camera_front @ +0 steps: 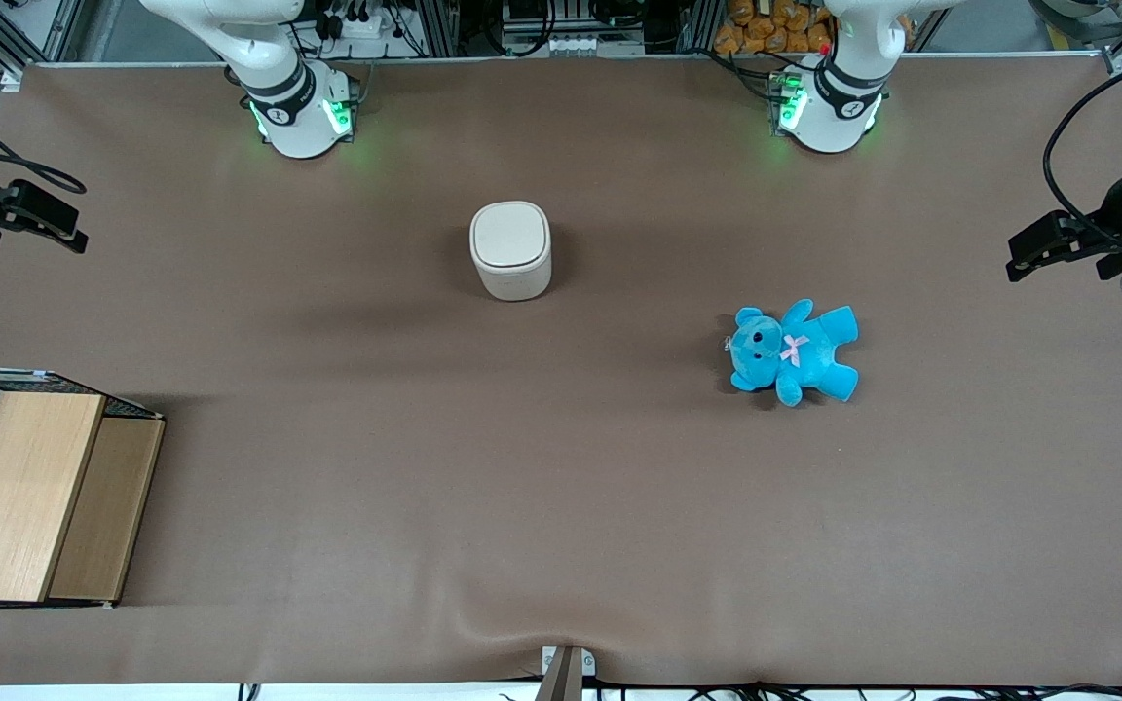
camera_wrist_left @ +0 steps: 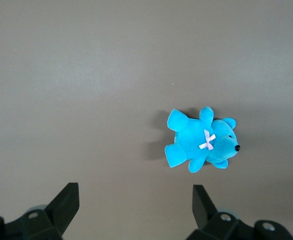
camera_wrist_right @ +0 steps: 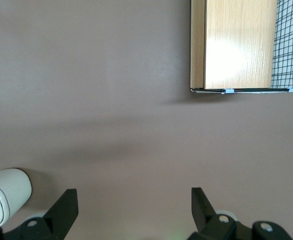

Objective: Open trash can with right arm

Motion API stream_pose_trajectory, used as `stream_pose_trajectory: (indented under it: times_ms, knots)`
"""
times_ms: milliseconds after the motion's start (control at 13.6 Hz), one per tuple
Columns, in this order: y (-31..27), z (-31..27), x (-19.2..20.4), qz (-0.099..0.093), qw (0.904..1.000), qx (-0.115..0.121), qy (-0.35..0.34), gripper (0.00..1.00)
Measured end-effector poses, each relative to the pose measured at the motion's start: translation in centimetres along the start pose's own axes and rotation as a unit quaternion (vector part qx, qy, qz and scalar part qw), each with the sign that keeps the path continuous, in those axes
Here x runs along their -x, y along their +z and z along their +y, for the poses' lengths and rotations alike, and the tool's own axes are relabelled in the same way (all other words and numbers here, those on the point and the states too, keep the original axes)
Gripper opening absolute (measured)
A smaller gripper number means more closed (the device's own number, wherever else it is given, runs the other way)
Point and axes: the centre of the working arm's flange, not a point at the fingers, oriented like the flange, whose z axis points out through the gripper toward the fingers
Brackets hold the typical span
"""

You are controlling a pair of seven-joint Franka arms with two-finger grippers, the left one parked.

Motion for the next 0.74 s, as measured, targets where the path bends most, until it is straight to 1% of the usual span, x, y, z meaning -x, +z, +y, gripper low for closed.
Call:
stream_pose_trajectory:
  times_ms: [515,589,736]
  knots:
    - [0.03,-0.02,0.02,-0.001,1.0,0.0,-0.001,1.0]
    - [0.12,-0.05,0.03,-0.004,1.0,0.0,-0.001,1.0]
    - [0.52,-0.24,0.15,-0.016,0.9999,0.001,-0.003,1.0]
